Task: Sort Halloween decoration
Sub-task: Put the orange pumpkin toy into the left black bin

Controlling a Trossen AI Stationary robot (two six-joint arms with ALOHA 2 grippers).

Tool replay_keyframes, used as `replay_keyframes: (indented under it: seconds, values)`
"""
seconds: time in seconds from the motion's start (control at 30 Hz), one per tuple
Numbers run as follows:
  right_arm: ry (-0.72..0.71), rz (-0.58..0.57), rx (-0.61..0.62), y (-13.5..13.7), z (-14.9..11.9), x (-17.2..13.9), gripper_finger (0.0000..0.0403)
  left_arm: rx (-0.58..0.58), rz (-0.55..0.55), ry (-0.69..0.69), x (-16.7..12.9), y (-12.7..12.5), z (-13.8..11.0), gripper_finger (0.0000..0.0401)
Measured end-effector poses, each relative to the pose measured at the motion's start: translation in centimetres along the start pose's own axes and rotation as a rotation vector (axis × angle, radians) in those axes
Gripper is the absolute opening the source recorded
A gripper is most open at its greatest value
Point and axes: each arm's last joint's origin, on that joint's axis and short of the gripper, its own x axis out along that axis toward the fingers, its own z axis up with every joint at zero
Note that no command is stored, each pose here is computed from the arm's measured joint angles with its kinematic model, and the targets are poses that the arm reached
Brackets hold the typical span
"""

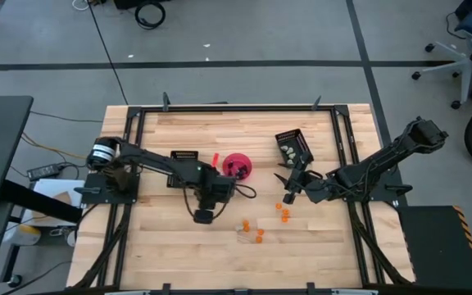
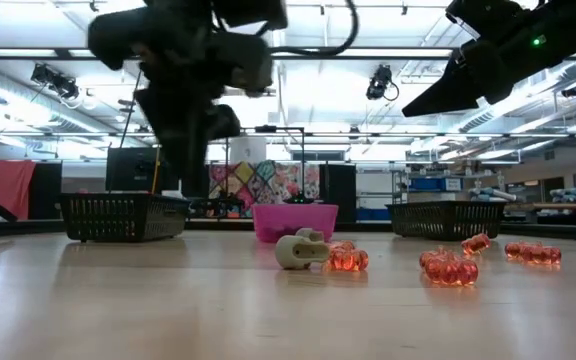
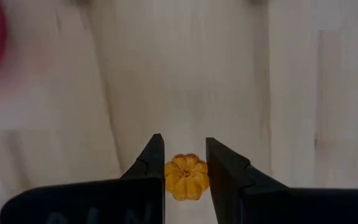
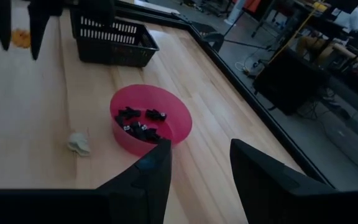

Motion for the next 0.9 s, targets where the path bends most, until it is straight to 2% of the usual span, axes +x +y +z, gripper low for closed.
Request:
replay_keyframes:
  seconds: [0.23, 0.43, 0.7, 0.9]
  values:
    - [0.001, 0.003, -0.001, 0.0, 0.0, 0.0, 0.0167, -0.059, 0.149, 0.167, -2.3, 0.3, -2.7, 0.0058]
    - [-0.002, 0.004, 0.003, 0.0, 0.0, 0.0, 0.0167, -0.072, 0.291, 0.237, -3.2, 1.2, -3.8, 0.0058]
    - [-0.001, 0.031, 0.007, 0.1, 0.0, 0.0, 0.0167, -0.114, 0.367, 0.33, 0.5, 3.8, -6.6, 0.0058]
    - [-0.003, 0.031, 0.01, 0.1, 0.1, 0.0, 0.0167, -0.142, 0.37, 0.347, 2.7, 5.5, -8.5, 0.0063]
